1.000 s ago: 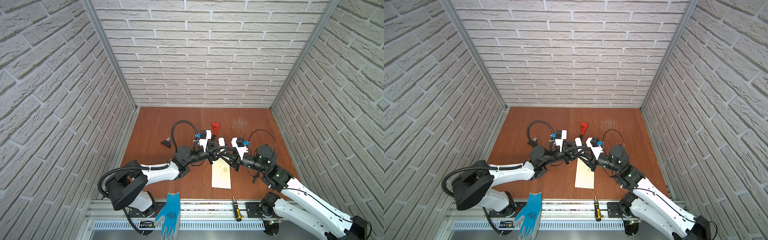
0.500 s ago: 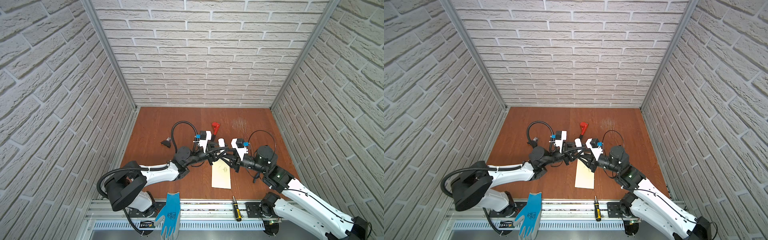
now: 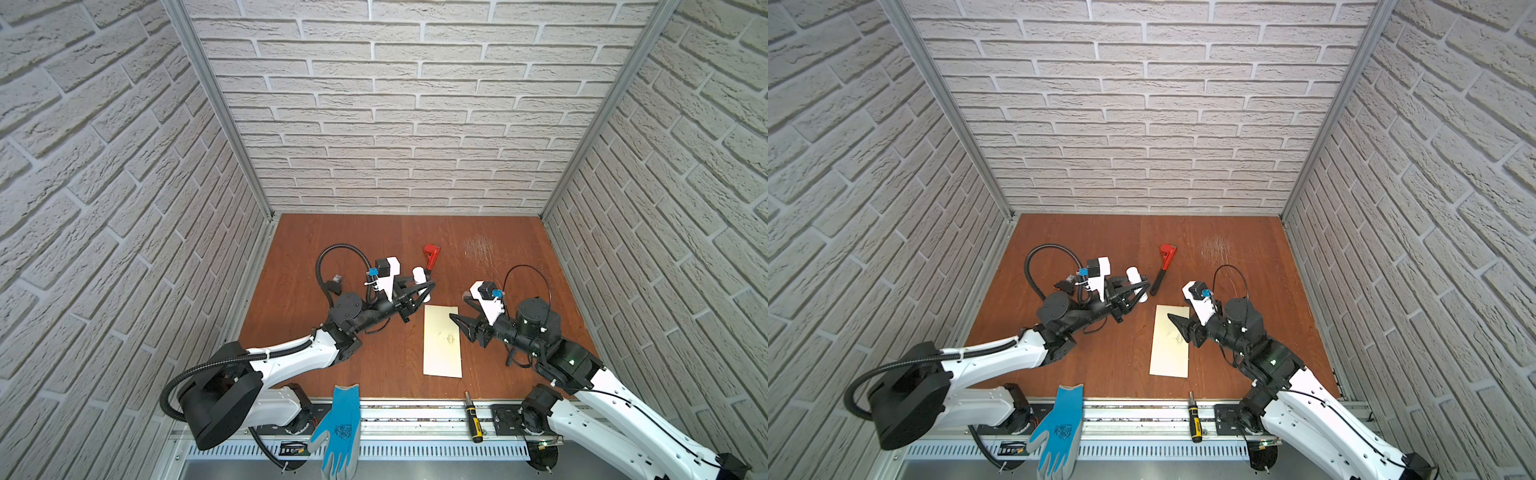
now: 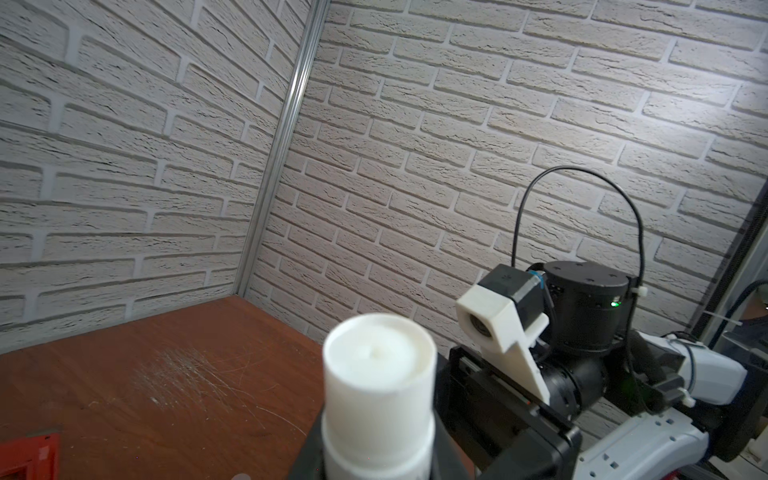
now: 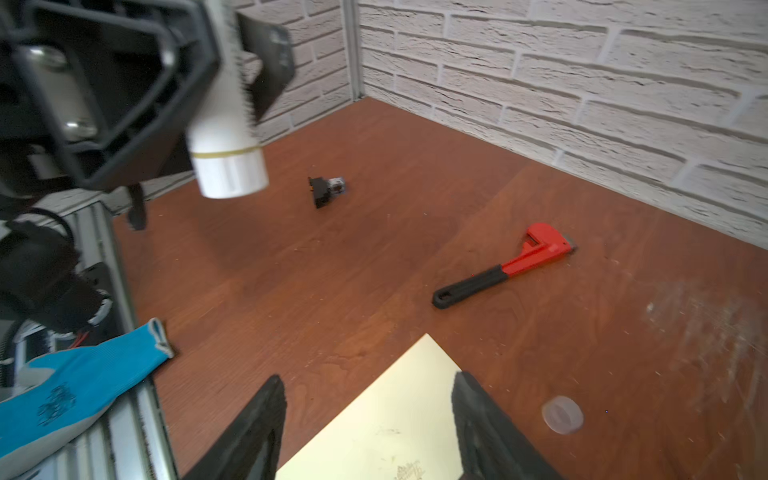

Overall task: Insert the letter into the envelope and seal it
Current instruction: 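Open the right gripper and move it over the small clear cap, then lower the right gripper and grasp the small clear cap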

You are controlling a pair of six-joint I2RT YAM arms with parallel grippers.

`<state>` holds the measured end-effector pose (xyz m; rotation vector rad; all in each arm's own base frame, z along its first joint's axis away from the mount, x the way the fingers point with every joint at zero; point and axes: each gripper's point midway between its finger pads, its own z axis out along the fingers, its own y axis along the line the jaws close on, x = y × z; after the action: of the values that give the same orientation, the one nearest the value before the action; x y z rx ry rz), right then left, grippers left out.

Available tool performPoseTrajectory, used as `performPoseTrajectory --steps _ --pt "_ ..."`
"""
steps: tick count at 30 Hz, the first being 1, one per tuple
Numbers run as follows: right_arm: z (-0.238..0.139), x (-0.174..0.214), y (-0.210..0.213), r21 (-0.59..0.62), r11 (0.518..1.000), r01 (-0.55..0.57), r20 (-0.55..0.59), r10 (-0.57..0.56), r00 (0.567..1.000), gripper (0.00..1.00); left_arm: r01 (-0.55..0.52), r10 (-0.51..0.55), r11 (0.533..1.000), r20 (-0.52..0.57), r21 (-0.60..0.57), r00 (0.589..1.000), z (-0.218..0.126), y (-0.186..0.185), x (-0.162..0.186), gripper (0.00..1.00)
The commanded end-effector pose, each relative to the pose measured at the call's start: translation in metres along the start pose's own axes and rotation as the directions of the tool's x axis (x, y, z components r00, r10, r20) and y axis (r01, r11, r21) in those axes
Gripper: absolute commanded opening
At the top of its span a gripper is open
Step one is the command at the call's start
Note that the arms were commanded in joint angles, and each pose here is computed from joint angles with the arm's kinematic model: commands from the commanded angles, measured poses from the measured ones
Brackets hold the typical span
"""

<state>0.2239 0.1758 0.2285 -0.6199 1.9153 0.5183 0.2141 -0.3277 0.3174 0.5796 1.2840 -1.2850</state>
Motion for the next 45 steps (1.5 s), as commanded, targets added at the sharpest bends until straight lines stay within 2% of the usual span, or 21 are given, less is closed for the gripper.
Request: performPoseTrajectory --steps 1,4,6,8,11,15,21,24,32,45 --pt "-0.004 -0.014 -0.048 0.279 0.956 -0.086 -0.039 0.101 0.994 0.62 -0.148 0.147 0.989 -0.059 -0.014 0.987 -0.011 0.004 0.019 0.00" --pt "0.000 -0.006 -0.082 0.468 0.862 -0.195 -0.184 0.311 0.932 0.60 -0.238 0.236 0.971 -0.097 -0.011 0.967 -0.021 0.006 0.041 0.00" --pt "0.001 0.005 -0.095 0.555 0.796 -0.243 -0.294 0.461 0.838 0.60 -0.302 0.298 0.953 -0.127 -0.011 0.946 -0.025 0.007 0.057 0.00" --pt "0.008 0.014 -0.099 0.596 0.763 -0.251 -0.363 0.535 0.763 0.58 -0.355 0.350 0.935 -0.159 -0.002 0.923 -0.026 0.007 0.072 0.00" --pt "0.018 0.019 -0.105 0.647 0.713 -0.270 -0.373 0.604 0.704 0.57 -0.413 0.409 0.910 -0.195 0.020 0.891 -0.027 0.006 0.094 0.00" --pt "0.020 0.027 -0.120 0.730 0.624 -0.280 -0.345 0.690 0.637 0.56 -0.424 0.418 0.906 -0.191 0.011 0.888 -0.030 0.012 0.109 0.00" --pt "0.037 0.051 -0.133 0.777 0.581 -0.242 -0.395 0.750 0.531 0.55 -0.423 0.414 0.906 -0.229 0.009 0.881 -0.031 0.019 0.129 0.00" --pt "0.046 0.060 -0.138 0.786 0.574 -0.228 -0.412 0.763 0.499 0.54 -0.417 0.407 0.909 -0.236 0.008 0.882 -0.031 0.021 0.135 0.00" --pt "0.068 0.072 -0.148 0.792 0.571 -0.219 -0.434 0.777 0.455 0.54 -0.410 0.395 0.912 -0.282 0.005 0.874 -0.031 0.028 0.150 0.00" --pt "0.106 0.095 -0.164 0.793 0.563 -0.234 -0.445 0.796 0.410 0.52 -0.407 0.383 0.913 -0.312 -0.017 0.870 -0.042 0.034 0.161 0.00"
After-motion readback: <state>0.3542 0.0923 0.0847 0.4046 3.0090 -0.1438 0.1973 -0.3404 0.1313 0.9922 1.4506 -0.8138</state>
